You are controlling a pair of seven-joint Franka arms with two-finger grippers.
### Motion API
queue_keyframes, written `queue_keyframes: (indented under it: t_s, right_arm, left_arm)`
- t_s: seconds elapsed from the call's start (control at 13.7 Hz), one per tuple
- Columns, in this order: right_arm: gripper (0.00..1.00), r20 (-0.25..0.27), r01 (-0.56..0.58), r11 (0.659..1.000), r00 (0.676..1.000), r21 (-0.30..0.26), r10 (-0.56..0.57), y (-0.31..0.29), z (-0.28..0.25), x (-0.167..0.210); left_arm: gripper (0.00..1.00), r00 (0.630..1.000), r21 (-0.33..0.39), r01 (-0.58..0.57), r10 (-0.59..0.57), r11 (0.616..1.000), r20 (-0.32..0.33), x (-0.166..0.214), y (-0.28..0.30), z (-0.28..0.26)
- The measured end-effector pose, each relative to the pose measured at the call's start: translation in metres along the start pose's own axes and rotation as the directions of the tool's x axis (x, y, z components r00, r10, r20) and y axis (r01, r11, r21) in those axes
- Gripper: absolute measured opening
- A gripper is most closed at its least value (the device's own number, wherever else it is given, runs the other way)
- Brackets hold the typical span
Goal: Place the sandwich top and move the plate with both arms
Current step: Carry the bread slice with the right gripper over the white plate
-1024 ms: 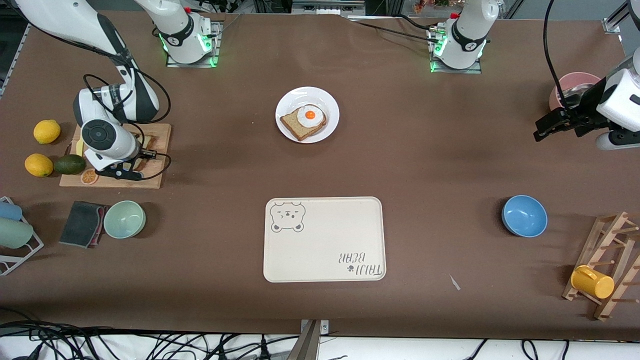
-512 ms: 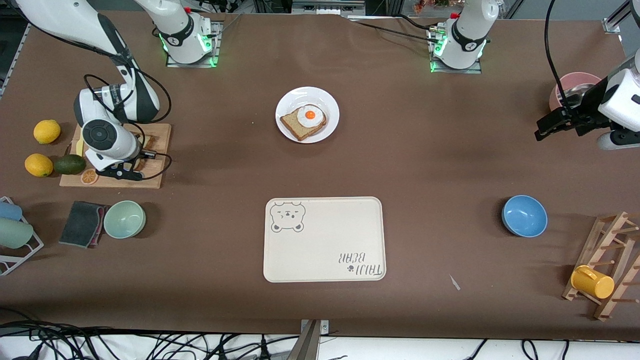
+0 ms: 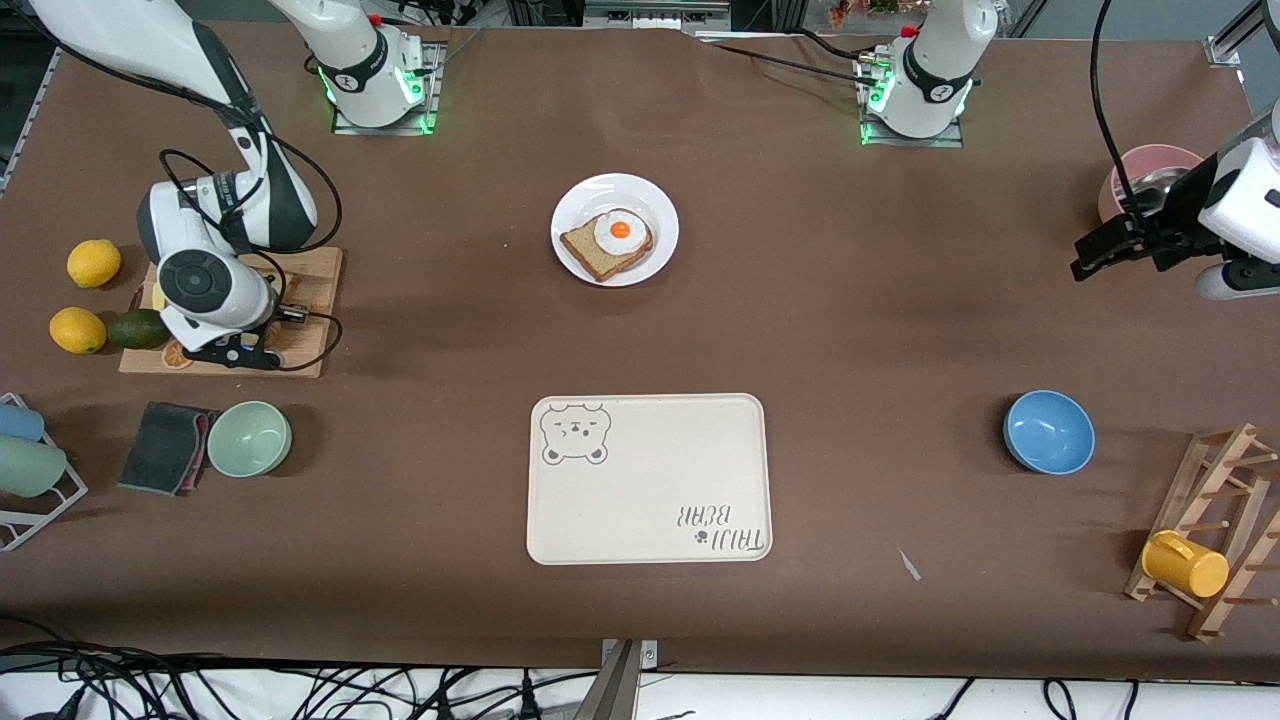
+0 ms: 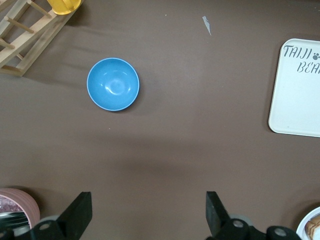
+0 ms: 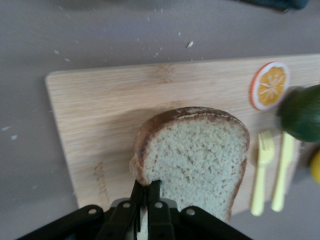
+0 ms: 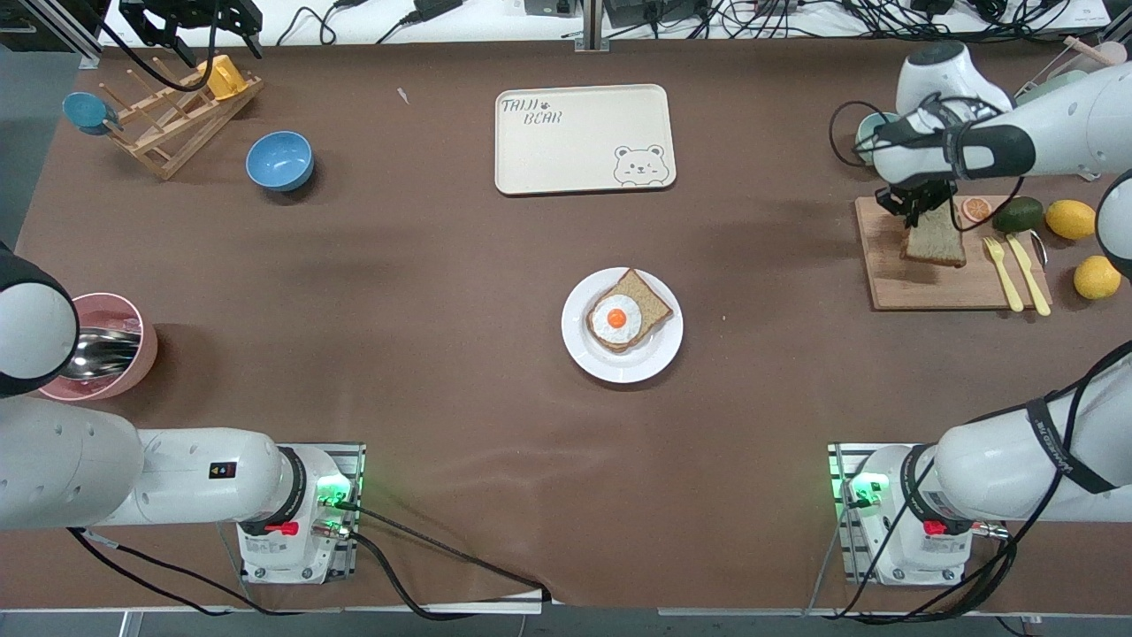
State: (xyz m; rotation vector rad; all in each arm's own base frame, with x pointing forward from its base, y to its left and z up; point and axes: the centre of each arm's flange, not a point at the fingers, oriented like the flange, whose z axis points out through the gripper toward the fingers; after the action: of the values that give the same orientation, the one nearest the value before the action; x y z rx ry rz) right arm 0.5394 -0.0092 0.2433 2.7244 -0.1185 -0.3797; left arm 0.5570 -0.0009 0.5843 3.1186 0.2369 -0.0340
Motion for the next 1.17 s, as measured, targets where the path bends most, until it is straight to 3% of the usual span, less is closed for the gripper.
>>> queue_keyframes:
  t_s: [0.15,0.37,0.8,1.17]
  right_arm:
    - [0.07,0.016,0.017,0.999,1.0,-0.041,-0.017,-0.014,-0.057,0.006]
    - [0.07,-0.022,0.033,0.998,0.999,-0.056,-0.035,-0.055,-0.12,0.0]
    - [0.07,-0.014,-0.012,0.998,1.0,0.064,0.013,-0.211,-0.182,-0.073]
    - [0.07,0.017,-0.196,0.974,0.981,0.118,0.195,-0.337,-0.207,-0.147]
  left_arm:
    - [1.0,1.0,0.0,0.0,0.0,1.0,0.0,0.0,0.0,0.0]
    - [1.0,1.0,0.0,0.002,-0.002,1.0,0.0,0.0,-0.001,0.0]
    - [1.0,1.0,0.0,0.004,-0.004,1.0,0.0,0.0,-0.002,0.0]
    - [1.0,1.0,0.0,0.005,-0.005,1.0,0.0,0.0,-0.002,0.0]
